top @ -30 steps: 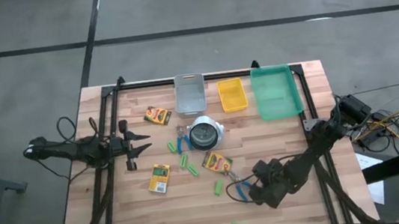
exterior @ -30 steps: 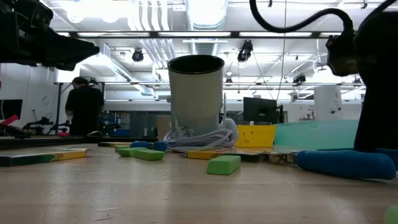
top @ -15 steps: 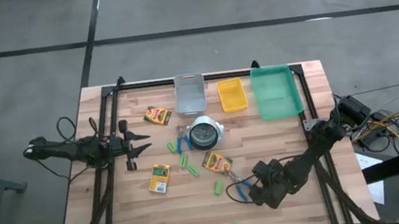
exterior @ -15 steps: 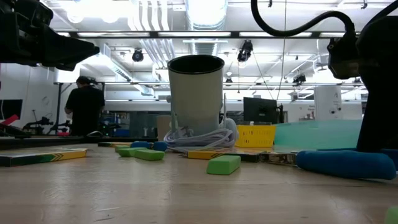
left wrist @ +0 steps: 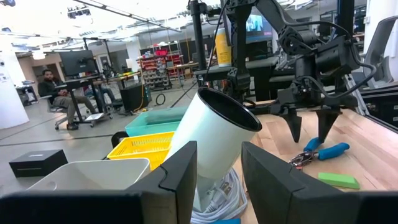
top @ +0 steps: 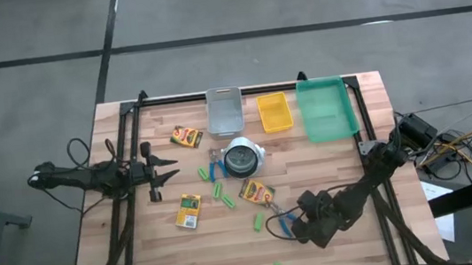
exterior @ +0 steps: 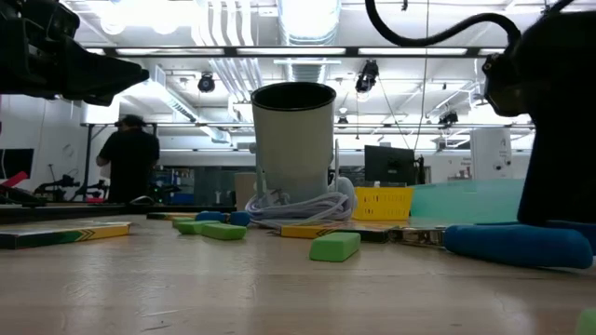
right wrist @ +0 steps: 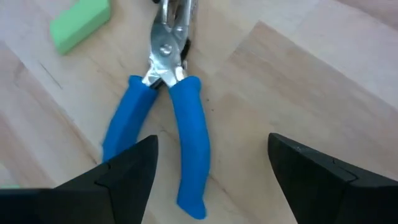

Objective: Pick & Place School Supplies
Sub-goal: Put the blue punch plier into the green bin

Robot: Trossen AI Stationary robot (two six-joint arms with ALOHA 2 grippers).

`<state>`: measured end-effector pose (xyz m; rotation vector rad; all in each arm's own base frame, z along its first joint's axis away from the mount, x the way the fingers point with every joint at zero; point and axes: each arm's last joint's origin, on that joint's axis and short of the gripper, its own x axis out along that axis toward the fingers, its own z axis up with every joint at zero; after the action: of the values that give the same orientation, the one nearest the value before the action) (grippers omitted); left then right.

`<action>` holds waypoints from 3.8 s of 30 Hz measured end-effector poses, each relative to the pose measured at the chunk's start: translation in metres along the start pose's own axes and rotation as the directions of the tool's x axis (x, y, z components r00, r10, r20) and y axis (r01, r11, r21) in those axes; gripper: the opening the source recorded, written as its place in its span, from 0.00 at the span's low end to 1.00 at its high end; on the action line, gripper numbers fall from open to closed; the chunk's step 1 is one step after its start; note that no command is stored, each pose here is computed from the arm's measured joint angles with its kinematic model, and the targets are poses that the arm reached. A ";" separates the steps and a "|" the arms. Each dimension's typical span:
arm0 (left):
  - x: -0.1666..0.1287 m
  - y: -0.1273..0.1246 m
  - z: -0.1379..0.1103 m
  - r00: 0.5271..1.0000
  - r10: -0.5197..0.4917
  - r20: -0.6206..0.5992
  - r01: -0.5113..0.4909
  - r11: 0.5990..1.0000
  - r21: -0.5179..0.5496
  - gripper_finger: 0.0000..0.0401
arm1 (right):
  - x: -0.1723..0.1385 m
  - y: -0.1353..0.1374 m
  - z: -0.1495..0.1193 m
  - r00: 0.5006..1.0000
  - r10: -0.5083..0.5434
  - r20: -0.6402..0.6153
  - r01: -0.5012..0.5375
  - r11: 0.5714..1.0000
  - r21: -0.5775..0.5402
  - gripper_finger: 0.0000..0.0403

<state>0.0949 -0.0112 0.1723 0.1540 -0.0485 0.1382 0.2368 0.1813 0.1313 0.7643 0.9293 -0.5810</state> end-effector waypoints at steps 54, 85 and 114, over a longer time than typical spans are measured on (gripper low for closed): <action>0.000 0.000 0.000 1.000 0.000 0.000 0.000 1.000 0.000 0.33 | -0.006 -0.007 0.002 0.999 -0.053 -0.014 0.050 0.986 -0.162 0.07; 0.000 0.000 0.000 1.000 0.000 0.000 0.000 1.000 0.000 0.33 | -0.184 -0.138 0.127 0.812 -0.181 0.555 0.125 0.983 0.137 0.07; 0.000 0.000 0.000 1.000 0.000 0.000 0.000 1.000 0.000 0.33 | -0.175 -0.206 0.202 0.805 -0.506 0.310 0.319 0.810 0.492 0.07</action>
<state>0.0949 -0.0112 0.1723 0.1537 -0.0489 0.1382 0.1002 -0.0813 0.2930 0.7624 0.5574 -1.3294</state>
